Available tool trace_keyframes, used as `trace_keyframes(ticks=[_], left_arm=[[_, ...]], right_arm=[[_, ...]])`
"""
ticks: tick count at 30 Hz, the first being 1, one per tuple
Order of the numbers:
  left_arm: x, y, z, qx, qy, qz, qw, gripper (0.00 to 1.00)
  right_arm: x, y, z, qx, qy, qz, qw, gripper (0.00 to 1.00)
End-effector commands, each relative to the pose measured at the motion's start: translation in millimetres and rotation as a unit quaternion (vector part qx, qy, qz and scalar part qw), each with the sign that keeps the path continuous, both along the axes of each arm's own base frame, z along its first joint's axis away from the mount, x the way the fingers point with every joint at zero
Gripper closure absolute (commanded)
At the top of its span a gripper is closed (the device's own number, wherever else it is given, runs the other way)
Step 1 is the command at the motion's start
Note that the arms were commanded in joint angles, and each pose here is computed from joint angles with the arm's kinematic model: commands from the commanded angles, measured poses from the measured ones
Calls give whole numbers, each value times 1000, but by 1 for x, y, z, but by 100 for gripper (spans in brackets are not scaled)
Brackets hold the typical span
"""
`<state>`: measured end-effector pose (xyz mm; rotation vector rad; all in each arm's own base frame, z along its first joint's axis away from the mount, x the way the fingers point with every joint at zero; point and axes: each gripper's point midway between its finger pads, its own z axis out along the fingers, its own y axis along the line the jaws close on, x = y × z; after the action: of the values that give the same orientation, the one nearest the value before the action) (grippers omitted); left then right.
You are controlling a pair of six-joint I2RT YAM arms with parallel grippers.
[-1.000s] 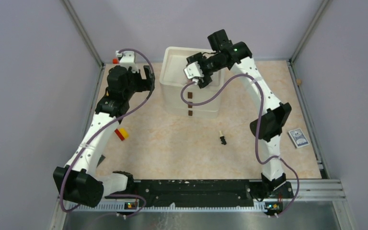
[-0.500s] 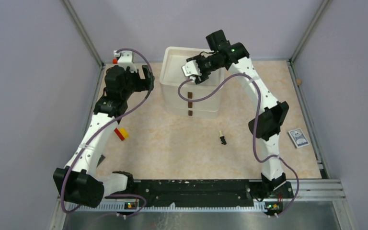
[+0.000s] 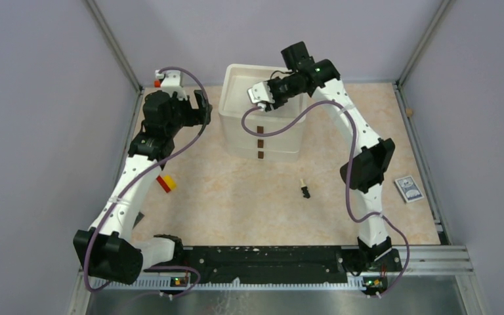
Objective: Organize the makeup
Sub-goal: Pick up the makeup from the storage box.
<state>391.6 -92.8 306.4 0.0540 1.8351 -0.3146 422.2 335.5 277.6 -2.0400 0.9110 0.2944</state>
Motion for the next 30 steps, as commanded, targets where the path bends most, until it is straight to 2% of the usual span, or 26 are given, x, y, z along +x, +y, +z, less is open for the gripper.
trace_keyframes(ticks=[1,4,8,12,16,20,25,30], left_arm=[[-2,0,22,-15,-38,-4,999,4],[-3,1,23,-15,-39,-2,999,4],[-3,3,24,-16,-42,1,999,4],[-5,4,27,-17,-47,4,999,4],[-8,4,36,-24,-63,-1,998,4],[-16,-2,66,-41,-113,-19,993,3],[-28,-18,110,-88,-179,-65,978,3],[-27,-40,134,-157,-203,-115,960,3]], right_arm=[[-10,2,-36,-23,58,0,998,77],[-9,12,-13,17,38,13,999,90],[4,29,27,99,17,-5,995,94],[6,40,71,204,45,-16,978,100],[10,40,105,299,64,-44,951,100],[19,29,127,374,51,-101,921,100],[26,14,136,402,45,-156,901,100],[15,1,156,457,51,-176,871,100]])
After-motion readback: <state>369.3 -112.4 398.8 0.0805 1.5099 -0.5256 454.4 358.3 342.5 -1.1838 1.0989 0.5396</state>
